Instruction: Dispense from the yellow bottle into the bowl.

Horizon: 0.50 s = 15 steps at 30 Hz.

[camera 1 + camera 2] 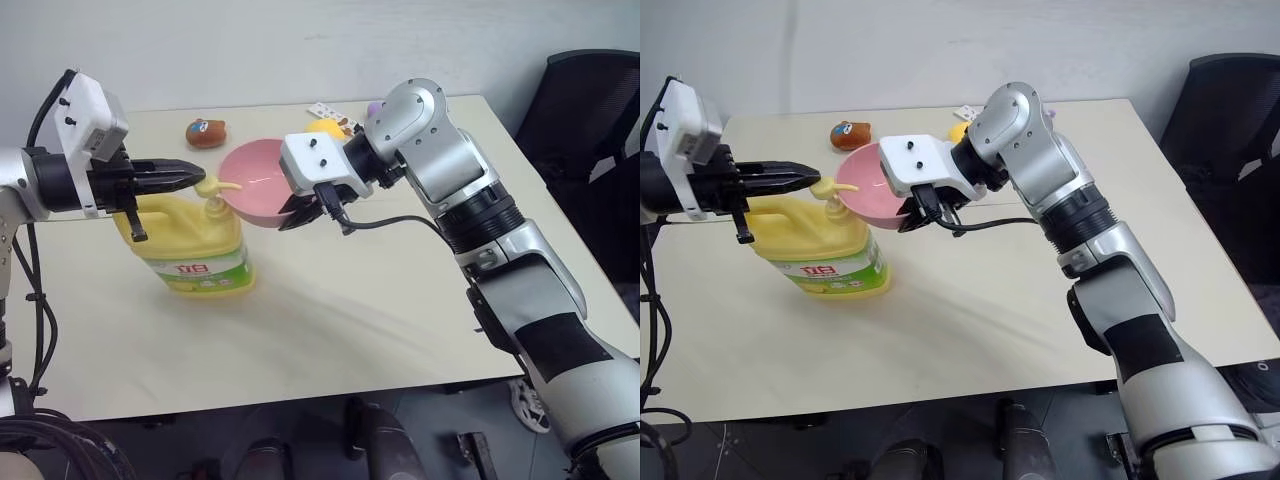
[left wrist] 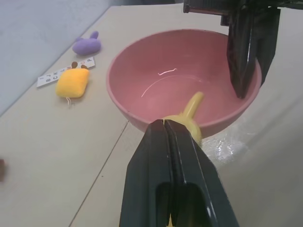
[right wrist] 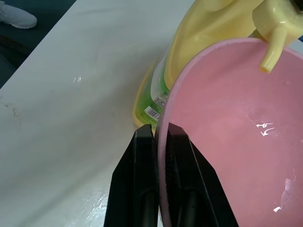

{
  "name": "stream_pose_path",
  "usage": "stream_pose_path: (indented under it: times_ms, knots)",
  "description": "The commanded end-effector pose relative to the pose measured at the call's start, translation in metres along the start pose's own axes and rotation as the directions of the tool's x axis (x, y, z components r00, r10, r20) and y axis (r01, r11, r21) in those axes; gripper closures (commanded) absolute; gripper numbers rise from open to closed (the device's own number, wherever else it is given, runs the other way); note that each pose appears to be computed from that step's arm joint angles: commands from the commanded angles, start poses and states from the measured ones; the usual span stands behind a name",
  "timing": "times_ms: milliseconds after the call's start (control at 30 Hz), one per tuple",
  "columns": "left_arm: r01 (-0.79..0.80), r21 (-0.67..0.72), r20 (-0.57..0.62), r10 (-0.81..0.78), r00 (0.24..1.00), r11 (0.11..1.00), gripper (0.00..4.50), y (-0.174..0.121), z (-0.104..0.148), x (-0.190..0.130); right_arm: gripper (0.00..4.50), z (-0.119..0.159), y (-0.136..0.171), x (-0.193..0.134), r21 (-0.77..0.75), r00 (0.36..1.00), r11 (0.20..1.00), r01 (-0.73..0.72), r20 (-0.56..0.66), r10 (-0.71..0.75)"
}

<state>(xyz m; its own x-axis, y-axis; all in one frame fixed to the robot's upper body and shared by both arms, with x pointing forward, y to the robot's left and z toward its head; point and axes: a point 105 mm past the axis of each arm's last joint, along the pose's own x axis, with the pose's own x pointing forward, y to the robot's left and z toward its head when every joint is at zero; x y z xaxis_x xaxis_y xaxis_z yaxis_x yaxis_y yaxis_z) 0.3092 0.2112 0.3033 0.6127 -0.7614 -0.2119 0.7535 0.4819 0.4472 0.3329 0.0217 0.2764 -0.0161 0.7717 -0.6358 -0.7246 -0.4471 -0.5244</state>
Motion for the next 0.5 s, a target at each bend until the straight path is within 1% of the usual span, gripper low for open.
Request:
stream_pose_path:
  times_ms: [33, 267, 400, 500]
  knots:
    - [-0.028, 0.051, 0.021, 0.027, 0.999, 0.998, 4.48, 0.005, 0.01, -0.003, 4.5, 0.01, 0.002, -0.008, -0.063, 0.999, 0.997, -0.036, -0.015, 0.035]
    - [-0.018, 0.06, 0.027, 0.017, 0.999, 0.998, 4.48, 0.004, 0.01, 0.001, 4.5, -0.006, 0.005, -0.009, -0.053, 0.997, 0.998, -0.038, -0.066, 0.035]
    - [-0.014, 0.058, 0.019, 0.013, 1.0, 0.998, 4.48, 0.004, 0.008, 0.001, 4.5, -0.006, 0.008, -0.009, -0.058, 0.997, 0.997, -0.055, -0.066, 0.051]
    - [0.004, 0.061, -0.012, -0.003, 1.0, 0.998, 4.48, 0.001, 0.002, 0.002, 4.5, -0.003, 0.01, -0.007, -0.064, 0.997, 0.996, -0.062, -0.058, 0.058]
